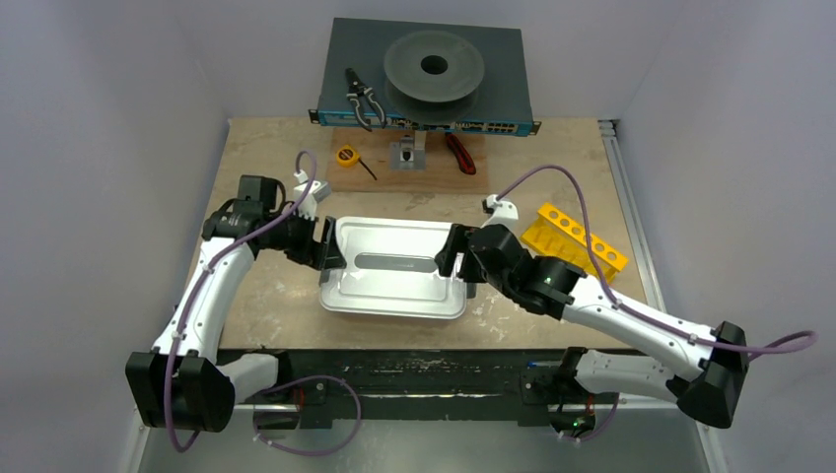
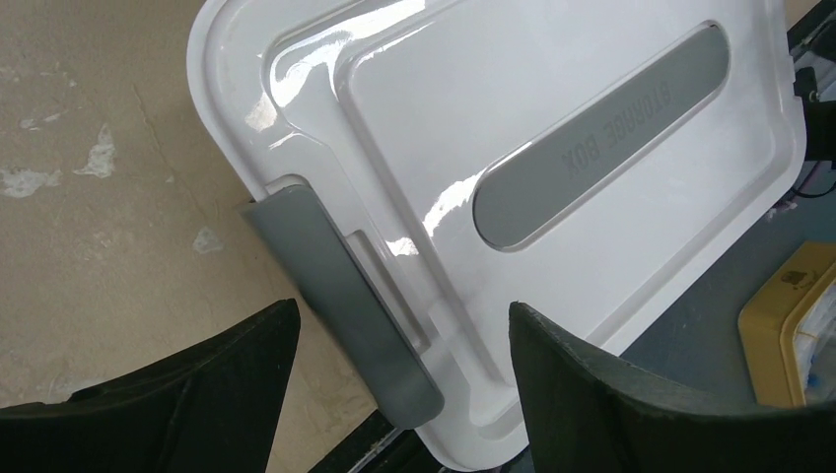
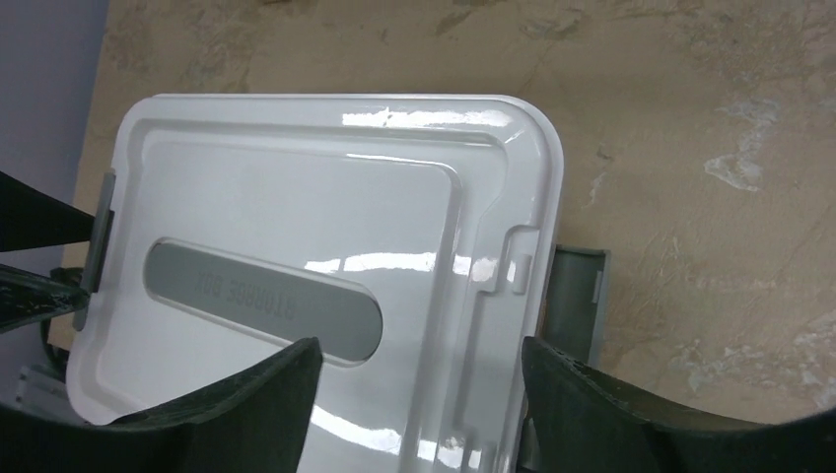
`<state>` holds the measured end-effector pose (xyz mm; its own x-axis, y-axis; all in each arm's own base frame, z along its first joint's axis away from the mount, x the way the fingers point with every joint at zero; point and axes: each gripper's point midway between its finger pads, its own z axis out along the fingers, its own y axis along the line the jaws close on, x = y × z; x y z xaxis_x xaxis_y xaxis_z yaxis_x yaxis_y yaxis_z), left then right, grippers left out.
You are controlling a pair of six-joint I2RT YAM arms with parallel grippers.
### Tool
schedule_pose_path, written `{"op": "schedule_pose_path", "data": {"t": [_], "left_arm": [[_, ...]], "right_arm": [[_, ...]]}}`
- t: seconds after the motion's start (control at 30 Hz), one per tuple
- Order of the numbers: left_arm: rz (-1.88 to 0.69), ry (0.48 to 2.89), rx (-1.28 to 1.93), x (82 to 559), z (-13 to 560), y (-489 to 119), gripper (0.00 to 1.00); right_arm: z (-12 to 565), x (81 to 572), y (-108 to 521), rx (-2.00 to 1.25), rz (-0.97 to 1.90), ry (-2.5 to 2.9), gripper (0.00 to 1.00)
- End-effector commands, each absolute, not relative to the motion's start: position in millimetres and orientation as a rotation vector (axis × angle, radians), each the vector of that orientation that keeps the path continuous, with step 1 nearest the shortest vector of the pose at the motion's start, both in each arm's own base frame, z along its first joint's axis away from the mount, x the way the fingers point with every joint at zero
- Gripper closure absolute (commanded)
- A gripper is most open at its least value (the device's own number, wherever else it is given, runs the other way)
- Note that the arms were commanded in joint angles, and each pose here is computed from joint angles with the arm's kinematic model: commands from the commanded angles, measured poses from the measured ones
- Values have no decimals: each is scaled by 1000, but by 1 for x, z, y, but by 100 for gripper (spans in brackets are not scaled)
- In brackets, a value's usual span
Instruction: Organize the chemistry lab equipment
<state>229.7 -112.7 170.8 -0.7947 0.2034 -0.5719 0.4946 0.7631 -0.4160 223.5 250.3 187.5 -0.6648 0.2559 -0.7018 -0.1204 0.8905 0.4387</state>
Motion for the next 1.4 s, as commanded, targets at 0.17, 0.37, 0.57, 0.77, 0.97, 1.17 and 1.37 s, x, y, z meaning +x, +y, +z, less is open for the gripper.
{"op": "schedule_pose_path", "data": {"t": [0.17,0.37,0.57,0.77,0.97,1.17,1.37], "left_arm": [[-687,2379,610,236,178,-107,24],[-610,2373,652,240,166,-99,25],[-629,2362,678,235,165,-101,26],[-625,2366,688,233,162,-100,27],[-612,2364,694,233,162,-99,30],[-587,2358,706,233,163,-96,31],[-580,2357,707,234,165,-96,32]], "right_arm": [[190,216,211,131,591,2258,1],[179,213,217,174,823,2225,1],[194,209,227,198,1084,2084,1],[193,202,235,228,1248,2014,1],[172,205,236,260,1235,2054,1],[169,206,240,286,1270,2046,5],[168,213,241,301,1241,2061,22]]}}
